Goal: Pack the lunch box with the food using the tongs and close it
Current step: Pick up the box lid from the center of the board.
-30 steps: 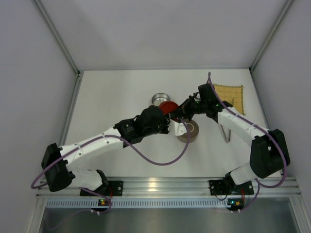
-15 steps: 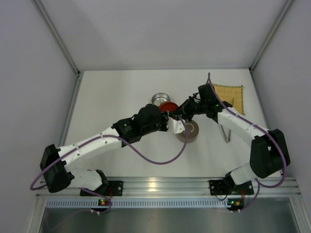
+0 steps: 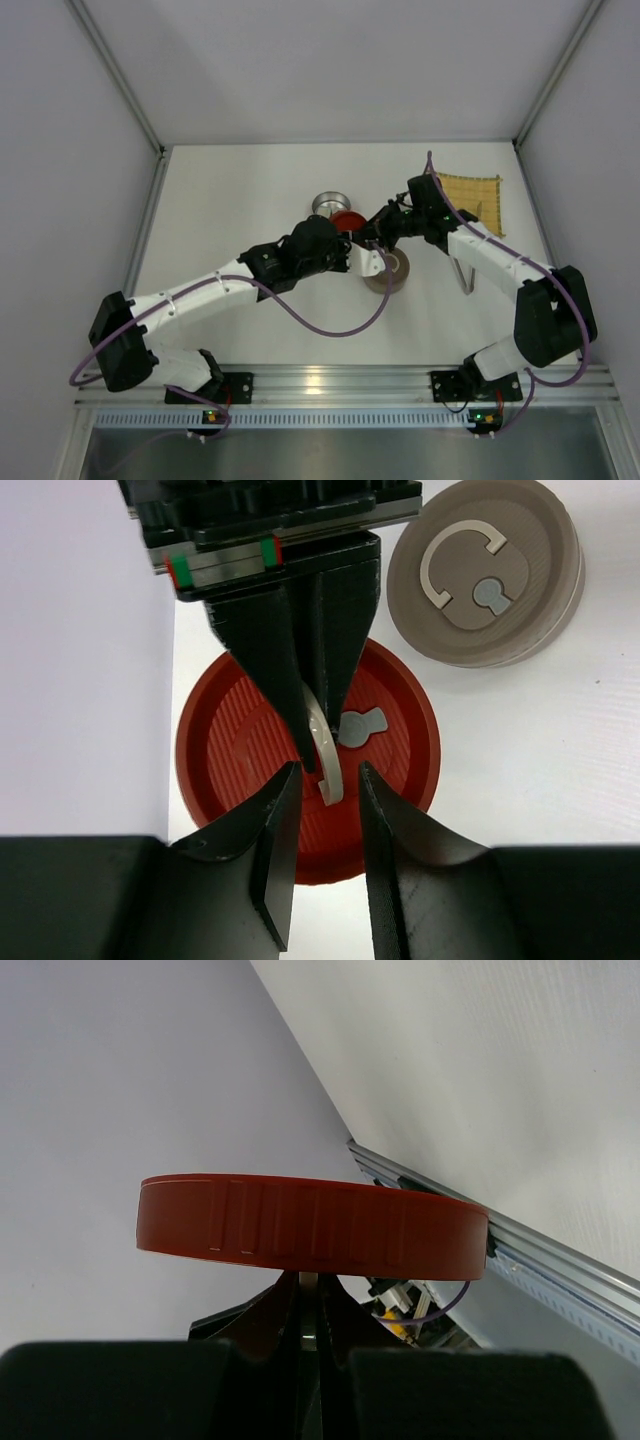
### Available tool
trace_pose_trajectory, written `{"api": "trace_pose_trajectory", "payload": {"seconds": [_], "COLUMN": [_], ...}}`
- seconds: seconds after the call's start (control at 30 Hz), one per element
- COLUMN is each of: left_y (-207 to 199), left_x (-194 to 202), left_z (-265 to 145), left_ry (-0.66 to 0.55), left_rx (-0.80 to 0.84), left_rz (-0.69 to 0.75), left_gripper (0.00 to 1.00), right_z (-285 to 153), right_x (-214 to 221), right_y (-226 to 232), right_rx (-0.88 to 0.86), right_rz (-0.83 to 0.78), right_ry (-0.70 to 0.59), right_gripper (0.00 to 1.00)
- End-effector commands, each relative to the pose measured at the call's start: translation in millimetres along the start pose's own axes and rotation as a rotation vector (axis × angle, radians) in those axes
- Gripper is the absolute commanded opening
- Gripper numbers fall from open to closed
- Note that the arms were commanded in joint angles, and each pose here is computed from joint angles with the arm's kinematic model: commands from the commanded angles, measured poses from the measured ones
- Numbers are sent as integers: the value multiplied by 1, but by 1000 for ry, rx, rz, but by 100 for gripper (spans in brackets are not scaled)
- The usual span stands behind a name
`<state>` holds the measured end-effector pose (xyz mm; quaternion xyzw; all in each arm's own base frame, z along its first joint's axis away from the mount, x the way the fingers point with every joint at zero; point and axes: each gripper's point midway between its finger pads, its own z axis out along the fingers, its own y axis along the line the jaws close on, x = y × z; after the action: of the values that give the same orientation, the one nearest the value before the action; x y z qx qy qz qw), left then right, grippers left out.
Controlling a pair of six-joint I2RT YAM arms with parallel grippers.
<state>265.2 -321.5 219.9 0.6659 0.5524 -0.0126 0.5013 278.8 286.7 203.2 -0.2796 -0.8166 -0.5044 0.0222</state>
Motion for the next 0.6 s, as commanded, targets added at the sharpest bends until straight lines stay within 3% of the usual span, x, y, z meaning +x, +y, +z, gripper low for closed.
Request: {"api": "trace_pose_trajectory", "payload": {"seconds": [0.0,0.2,0.47,0.57], "left_y": [16,17,22,22], "left_x": [-8,-3,1,4], "left_z": [7,13,13,14], "left_ry": [-13,13,35,48], "left_rx": [-44,-57,-88,-96], "left_rz": [1,12,18,23], "left_gripper": [34,28,2,0], "right_z": [-9,-10,-10,-9], "right_x": [15,16,17,17], "right_y": [21,20,18,17], "right_rx": [-79,-76,-77,-75], "right_rz": [-59,-57,-45,-41], "right_ry": [25,27,32,34], "right_gripper": [0,0,0,0]}}
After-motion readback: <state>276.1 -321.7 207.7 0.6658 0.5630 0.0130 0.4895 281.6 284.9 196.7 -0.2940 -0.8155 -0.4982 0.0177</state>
